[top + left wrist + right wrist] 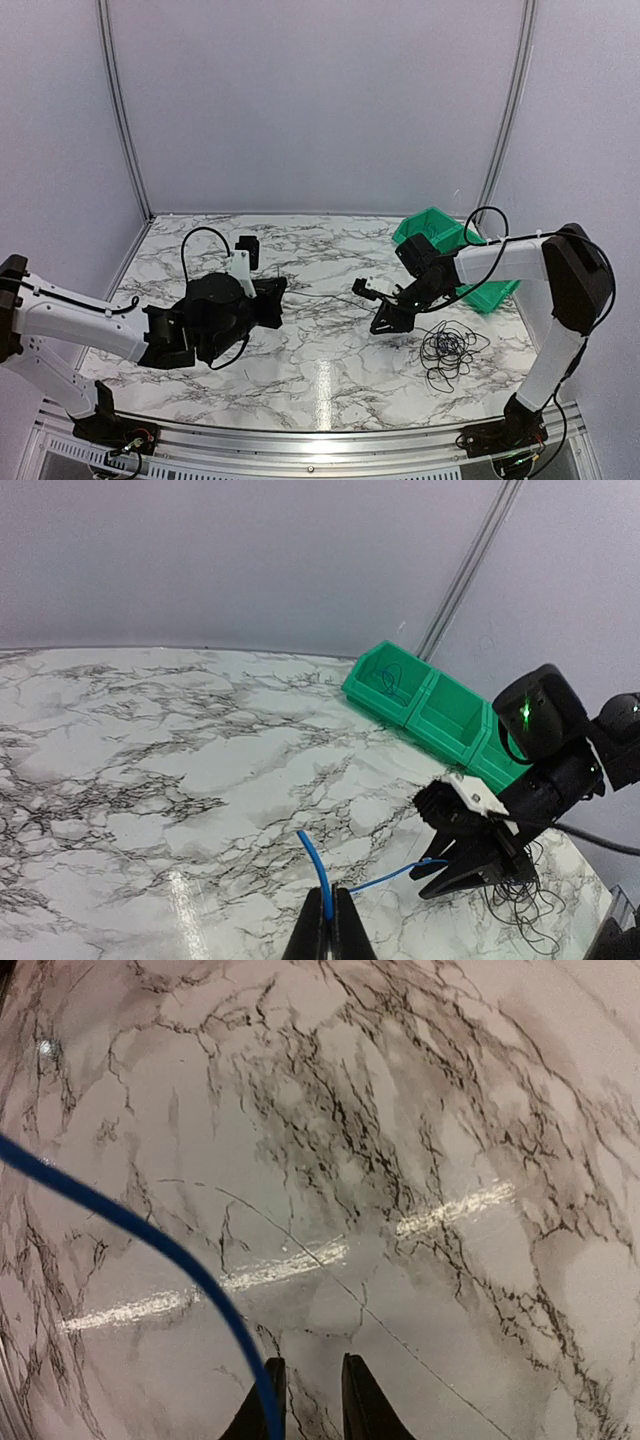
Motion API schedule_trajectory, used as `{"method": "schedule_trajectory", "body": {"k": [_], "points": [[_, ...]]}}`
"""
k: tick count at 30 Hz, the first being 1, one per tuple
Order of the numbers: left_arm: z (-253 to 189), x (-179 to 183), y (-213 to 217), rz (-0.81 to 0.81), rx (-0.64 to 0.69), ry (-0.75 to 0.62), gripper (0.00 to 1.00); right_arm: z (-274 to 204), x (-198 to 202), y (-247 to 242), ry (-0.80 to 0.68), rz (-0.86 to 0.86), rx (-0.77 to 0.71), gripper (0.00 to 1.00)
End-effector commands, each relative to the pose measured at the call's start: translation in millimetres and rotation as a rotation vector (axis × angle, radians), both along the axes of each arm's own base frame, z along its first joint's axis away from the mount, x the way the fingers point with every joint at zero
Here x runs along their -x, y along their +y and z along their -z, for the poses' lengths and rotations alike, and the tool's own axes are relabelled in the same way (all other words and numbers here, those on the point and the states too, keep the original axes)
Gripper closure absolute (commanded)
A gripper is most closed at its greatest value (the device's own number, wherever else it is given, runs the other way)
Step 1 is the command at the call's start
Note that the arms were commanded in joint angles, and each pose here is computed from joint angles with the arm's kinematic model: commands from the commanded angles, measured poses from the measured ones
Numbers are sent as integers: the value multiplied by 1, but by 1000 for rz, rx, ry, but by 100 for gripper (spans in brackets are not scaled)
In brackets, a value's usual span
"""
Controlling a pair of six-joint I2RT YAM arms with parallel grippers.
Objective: Untangle the cables
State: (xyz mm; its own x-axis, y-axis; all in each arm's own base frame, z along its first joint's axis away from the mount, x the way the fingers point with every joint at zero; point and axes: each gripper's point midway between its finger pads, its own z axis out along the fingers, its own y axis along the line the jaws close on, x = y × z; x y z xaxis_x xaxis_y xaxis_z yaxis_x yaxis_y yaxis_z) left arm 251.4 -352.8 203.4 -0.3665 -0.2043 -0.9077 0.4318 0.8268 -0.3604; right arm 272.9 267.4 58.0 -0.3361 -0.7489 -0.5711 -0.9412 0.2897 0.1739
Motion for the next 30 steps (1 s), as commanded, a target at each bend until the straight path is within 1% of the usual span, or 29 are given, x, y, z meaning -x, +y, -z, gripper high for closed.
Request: {"method": "schedule_trajectory", "body": {"k": [1,4,8,10,12,20,25,30], "points": [[-22,-3,36,-100,-14,-68,100,20,-7,-4,-18,0,64,84],[-46,-2,64,-167,-56,-117,100,27,-9,-7,-17,8,92,91],[-91,3,110,-272,-101,-201,100,31,-11,-9,-22,20,112,93],[-112,6,132,-327,-114,-234,100,36,-13,-11,-20,26,130,97],[-130,9,151,-367,-138,-263,100,41,-16,-15,-27,39,159,99],[-207,26,221,-513,-157,-332,100,54,-24,-26,-21,84,218,97],[-252,38,261,-600,-210,-386,100,55,-31,-35,-19,122,231,97],[-295,48,288,-648,-211,-431,100,53,-38,-44,-15,155,228,97]]}}
